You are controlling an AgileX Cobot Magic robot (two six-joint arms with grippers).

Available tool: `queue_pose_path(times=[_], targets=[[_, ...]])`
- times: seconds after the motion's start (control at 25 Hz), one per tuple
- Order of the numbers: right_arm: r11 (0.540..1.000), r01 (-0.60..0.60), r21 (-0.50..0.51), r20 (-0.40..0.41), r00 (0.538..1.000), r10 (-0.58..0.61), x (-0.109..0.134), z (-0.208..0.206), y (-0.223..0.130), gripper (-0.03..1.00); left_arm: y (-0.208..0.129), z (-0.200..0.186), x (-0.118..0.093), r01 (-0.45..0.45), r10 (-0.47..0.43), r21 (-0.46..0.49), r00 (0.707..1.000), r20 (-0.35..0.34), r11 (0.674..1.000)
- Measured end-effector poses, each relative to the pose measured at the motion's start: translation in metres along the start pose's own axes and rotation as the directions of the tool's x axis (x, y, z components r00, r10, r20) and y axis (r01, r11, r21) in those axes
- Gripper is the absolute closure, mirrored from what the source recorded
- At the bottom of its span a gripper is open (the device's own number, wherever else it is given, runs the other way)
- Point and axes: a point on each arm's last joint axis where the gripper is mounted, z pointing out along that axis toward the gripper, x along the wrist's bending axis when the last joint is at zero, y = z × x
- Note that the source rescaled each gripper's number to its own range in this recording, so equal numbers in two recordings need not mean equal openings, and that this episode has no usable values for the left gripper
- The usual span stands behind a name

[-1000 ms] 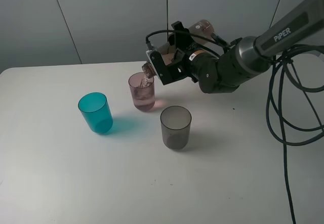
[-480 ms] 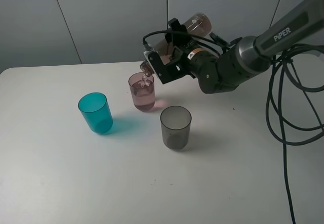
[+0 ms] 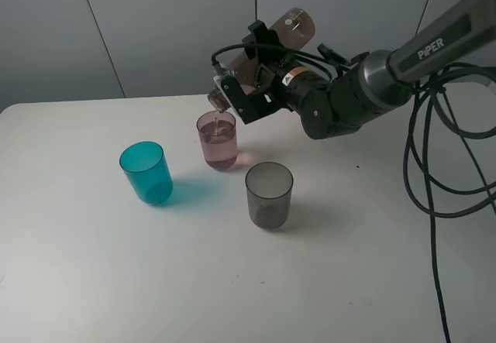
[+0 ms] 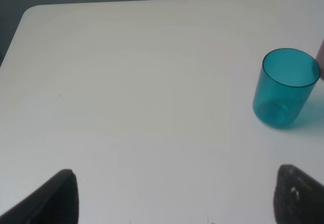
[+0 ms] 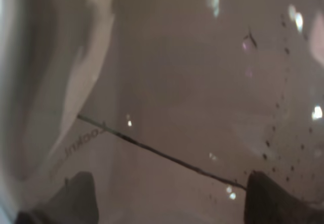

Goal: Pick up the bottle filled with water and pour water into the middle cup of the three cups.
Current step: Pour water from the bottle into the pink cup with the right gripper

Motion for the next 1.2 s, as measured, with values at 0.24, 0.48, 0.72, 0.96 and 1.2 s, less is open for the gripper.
queue_pose_path(times=[0.24, 0.48, 0.72, 0.96, 1.2], targets=[[1.000, 0.012, -0.011, 0.006, 1.000, -0.011, -0.0005, 0.0000, 0.0010, 0.97, 0.0000, 0.0000, 0.0000, 0.000, 0.000, 0.000, 1.000, 0.000, 1.000], [0.999, 0.025, -0.023, 0.014, 1.000, -0.025, -0.0012, -0.0001, 0.0022, 0.97, 0.0000, 0.0000, 0.0000, 0.000, 0.000, 0.000, 1.000, 0.000, 1.000], [0.999, 0.025, -0.022, 0.015, 1.000, -0.025, -0.0013, -0.0001, 0.0021, 0.97, 0.0000, 0.0000, 0.0000, 0.000, 0.000, 0.000, 1.000, 0.000, 1.000], [1.000, 0.017, -0.024, 0.016, 1.000, -0.017, -0.0014, -0.0001, 0.0022, 0.97, 0.0000, 0.0000, 0.0000, 0.002, -0.002, 0.000, 1.000, 0.000, 1.000], [0.955, -0.294, -0.023, -0.035, 0.955, 0.293, -0.0066, -0.0024, -0.0009, 0.97, 0.0000, 0.0000, 0.0000, 0.002, -0.002, 0.000, 1.000, 0.000, 1.000]])
